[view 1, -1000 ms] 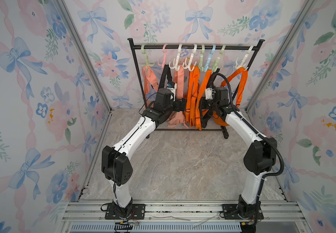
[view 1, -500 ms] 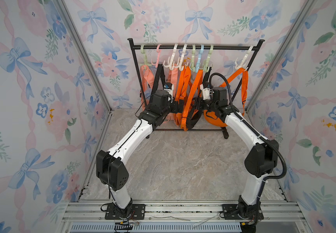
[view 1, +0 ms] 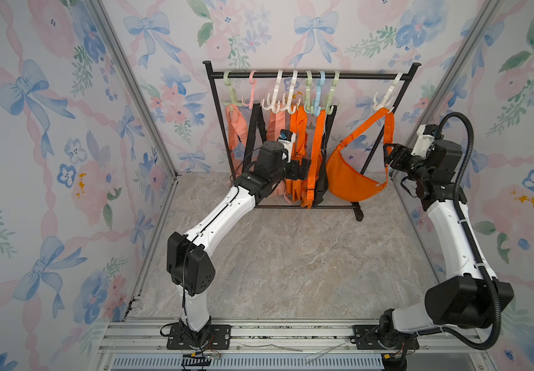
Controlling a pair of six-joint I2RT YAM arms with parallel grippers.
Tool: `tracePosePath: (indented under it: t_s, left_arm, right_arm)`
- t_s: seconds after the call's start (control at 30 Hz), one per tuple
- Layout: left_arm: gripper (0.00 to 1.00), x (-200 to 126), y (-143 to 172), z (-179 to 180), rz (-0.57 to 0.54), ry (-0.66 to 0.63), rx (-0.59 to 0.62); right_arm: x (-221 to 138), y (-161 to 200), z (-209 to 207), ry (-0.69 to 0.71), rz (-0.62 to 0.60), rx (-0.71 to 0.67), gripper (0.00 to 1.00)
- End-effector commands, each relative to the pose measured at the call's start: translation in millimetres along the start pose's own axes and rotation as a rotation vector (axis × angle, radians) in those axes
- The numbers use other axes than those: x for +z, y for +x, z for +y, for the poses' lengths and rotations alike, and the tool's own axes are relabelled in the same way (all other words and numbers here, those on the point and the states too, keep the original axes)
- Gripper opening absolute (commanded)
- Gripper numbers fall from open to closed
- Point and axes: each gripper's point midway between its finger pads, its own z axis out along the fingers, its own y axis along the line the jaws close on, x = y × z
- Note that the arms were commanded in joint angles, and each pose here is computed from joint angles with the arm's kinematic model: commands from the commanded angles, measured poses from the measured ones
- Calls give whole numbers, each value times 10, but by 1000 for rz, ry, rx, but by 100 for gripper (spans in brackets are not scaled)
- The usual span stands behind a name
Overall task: Take the bag off the hook
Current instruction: Adjust the bag at the clothesline, then pick up the bag from the hook.
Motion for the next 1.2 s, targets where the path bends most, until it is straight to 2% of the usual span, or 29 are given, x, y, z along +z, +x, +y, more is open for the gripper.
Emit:
tracePosePath:
  t_s: [0.0, 0.2, 0.4, 0.63, 0.87, 1.03, 1.17]
  left_arm:
    - [98, 119, 79, -148, 35, 62, 3]
    - [98, 251, 170, -262, 68, 103, -17]
    - [98, 250, 140, -341, 72, 132, -24]
    - [98, 285, 210, -233, 93, 81, -11]
    - [98, 319, 200, -194, 90, 66, -6]
    - [98, 349, 218, -232, 96, 87, -5]
    - [98, 390, 244, -261, 102, 107, -10]
  right_arm:
    - [112, 186, -258, 18, 97, 15, 78]
    - [435, 269, -415, 1, 159, -28, 74]
    - [736, 205, -441, -54, 173, -37, 74]
    - [1074, 212, -485, -87, 201, -19, 68]
    - [1044, 319, -314, -121, 231, -40, 43]
    - [830, 416, -174, -107, 194, -42, 18]
    - [672, 539, 266, -184, 181, -47, 13]
